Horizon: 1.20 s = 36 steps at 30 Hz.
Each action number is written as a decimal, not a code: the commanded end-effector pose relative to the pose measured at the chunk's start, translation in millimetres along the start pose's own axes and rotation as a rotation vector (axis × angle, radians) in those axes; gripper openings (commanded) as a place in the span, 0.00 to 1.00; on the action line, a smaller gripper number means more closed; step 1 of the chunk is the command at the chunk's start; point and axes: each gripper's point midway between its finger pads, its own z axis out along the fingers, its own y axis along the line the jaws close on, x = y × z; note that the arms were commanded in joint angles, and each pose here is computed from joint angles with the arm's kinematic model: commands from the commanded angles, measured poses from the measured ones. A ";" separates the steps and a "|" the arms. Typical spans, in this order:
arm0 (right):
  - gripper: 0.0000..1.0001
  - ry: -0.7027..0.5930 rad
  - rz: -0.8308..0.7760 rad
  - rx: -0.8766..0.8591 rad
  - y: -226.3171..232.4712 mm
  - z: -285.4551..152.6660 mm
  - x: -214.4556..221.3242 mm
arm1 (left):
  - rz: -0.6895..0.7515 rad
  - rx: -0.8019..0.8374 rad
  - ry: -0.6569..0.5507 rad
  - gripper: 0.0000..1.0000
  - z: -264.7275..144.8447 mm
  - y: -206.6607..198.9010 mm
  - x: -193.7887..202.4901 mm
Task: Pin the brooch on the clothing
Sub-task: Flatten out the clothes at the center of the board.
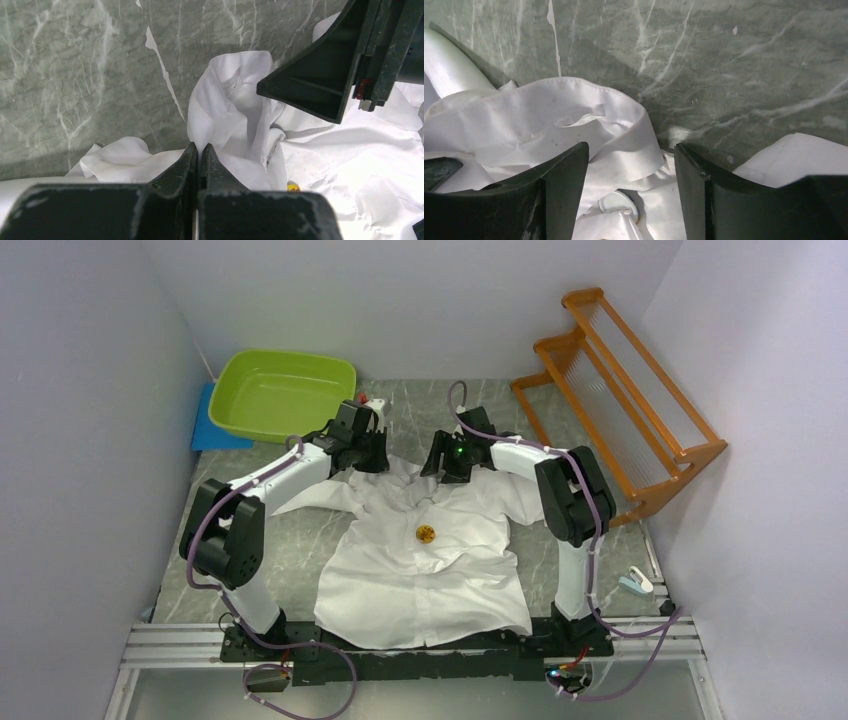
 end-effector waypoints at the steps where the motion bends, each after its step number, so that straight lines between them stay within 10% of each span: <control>1: 0.63 -0.018 0.032 -0.062 15.3 8.4 -11.5 | 0.015 0.045 -0.043 0.03 -13.6 -10.3 -13.3; 10: 0.00 -0.071 -0.011 -0.171 39.5 -9.9 -39.0 | 0.053 0.038 -0.081 0.03 -19.6 -10.6 -25.5; 25: 0.00 -0.560 -0.196 0.044 26.8 -127.9 -171.4 | 0.093 -0.077 -0.192 0.03 10.1 9.9 -111.4; 36: 0.00 -0.658 -0.168 -0.017 13.7 -99.0 -256.3 | 0.134 -0.234 -0.301 0.09 58.8 49.1 -174.3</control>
